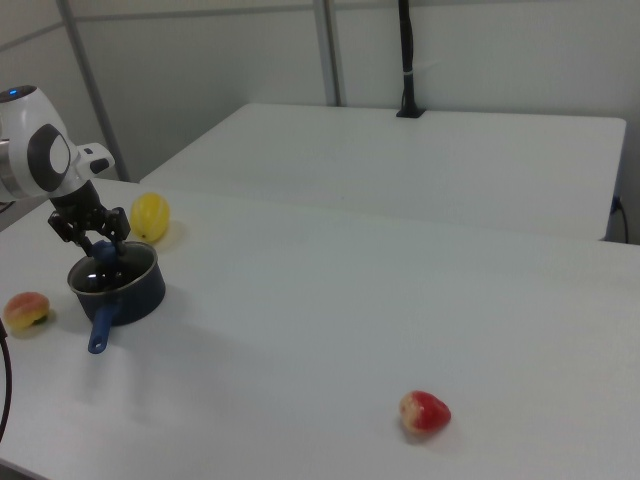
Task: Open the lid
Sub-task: 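Close the gripper on the blue knob of the glass lid, then lift the glass lid off the saucepan and carry it beside the pan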
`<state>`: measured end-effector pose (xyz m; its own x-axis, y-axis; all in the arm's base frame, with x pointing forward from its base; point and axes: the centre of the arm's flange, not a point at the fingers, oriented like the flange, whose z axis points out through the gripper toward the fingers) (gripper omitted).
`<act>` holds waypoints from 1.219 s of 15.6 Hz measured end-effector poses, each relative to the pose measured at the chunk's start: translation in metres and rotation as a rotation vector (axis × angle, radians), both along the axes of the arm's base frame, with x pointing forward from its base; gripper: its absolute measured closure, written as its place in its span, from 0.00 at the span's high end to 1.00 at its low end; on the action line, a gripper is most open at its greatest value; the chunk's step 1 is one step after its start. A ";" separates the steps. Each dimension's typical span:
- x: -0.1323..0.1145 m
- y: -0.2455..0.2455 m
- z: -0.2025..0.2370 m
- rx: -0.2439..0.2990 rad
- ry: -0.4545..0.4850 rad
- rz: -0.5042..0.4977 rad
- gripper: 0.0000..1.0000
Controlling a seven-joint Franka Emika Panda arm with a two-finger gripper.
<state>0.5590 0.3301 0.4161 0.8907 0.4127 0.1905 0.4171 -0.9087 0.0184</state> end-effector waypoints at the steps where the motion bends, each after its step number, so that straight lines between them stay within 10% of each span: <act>1: 0.000 0.000 0.000 0.000 0.000 0.000 0.66; 19: -0.002 -0.003 0.019 0.002 -0.026 -0.015 0.66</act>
<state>0.5569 0.3271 0.4355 0.8916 0.3988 0.2147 0.4027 -0.9149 0.0272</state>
